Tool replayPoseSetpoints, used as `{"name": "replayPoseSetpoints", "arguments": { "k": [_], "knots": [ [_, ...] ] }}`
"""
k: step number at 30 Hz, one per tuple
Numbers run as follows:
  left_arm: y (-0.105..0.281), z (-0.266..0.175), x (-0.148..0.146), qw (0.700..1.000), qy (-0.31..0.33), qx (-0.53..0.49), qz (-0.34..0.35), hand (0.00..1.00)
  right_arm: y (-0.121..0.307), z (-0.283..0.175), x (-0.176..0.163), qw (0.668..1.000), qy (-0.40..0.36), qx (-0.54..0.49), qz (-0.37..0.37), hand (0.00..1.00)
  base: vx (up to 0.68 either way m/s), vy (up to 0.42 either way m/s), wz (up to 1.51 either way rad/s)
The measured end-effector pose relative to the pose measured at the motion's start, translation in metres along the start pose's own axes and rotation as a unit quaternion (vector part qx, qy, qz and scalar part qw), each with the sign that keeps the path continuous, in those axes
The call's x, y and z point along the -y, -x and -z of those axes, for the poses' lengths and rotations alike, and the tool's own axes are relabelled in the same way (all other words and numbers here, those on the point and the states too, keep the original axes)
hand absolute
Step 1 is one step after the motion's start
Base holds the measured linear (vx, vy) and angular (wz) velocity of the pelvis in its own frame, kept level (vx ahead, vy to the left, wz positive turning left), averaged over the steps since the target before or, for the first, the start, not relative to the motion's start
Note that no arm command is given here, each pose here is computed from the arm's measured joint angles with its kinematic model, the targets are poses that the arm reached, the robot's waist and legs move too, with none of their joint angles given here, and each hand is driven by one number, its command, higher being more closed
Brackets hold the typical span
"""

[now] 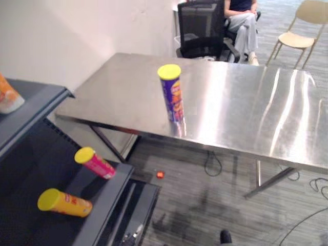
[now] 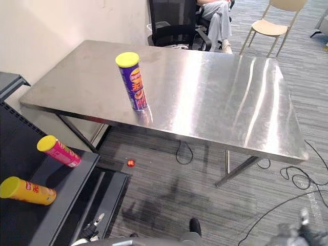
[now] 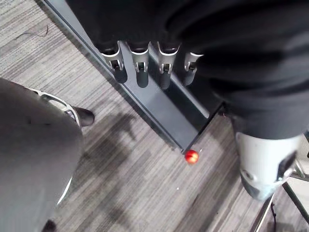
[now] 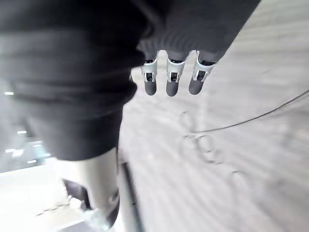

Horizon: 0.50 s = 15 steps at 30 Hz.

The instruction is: Put the gum and the chips on the shelf.

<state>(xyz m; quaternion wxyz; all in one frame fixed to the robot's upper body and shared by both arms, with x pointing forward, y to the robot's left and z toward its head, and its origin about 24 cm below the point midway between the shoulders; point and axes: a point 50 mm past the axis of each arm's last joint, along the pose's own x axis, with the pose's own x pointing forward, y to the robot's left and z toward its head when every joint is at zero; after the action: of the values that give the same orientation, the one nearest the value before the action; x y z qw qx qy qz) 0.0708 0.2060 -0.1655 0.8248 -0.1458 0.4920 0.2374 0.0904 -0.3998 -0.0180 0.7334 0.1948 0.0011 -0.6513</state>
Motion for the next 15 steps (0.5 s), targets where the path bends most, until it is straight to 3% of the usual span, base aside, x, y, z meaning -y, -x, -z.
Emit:
{"name": "replayPoseSetpoints", "arguments": {
  "k": [4,8,15],
  "knots": [
    [0.002,0.001,0.004,1.0,0.013,0.006,0.002,0.0,0.014,-0.056,-0.04,0.988,0.007,0.141,-0.059,0.0,-0.01,-0.103,-0.02],
    [0.002,0.0,0.002,1.0,-0.007,0.01,0.004,0.0,0.051,-0.093,-0.077,0.956,0.014,0.259,-0.139,0.0,0.03,-0.102,-0.03],
    [0.001,-0.006,0.001,0.999,-0.037,0.013,0.012,0.0,0.101,-0.09,-0.136,0.891,0.041,0.285,-0.35,0.0,0.02,-0.027,0.08]
  ]
}}
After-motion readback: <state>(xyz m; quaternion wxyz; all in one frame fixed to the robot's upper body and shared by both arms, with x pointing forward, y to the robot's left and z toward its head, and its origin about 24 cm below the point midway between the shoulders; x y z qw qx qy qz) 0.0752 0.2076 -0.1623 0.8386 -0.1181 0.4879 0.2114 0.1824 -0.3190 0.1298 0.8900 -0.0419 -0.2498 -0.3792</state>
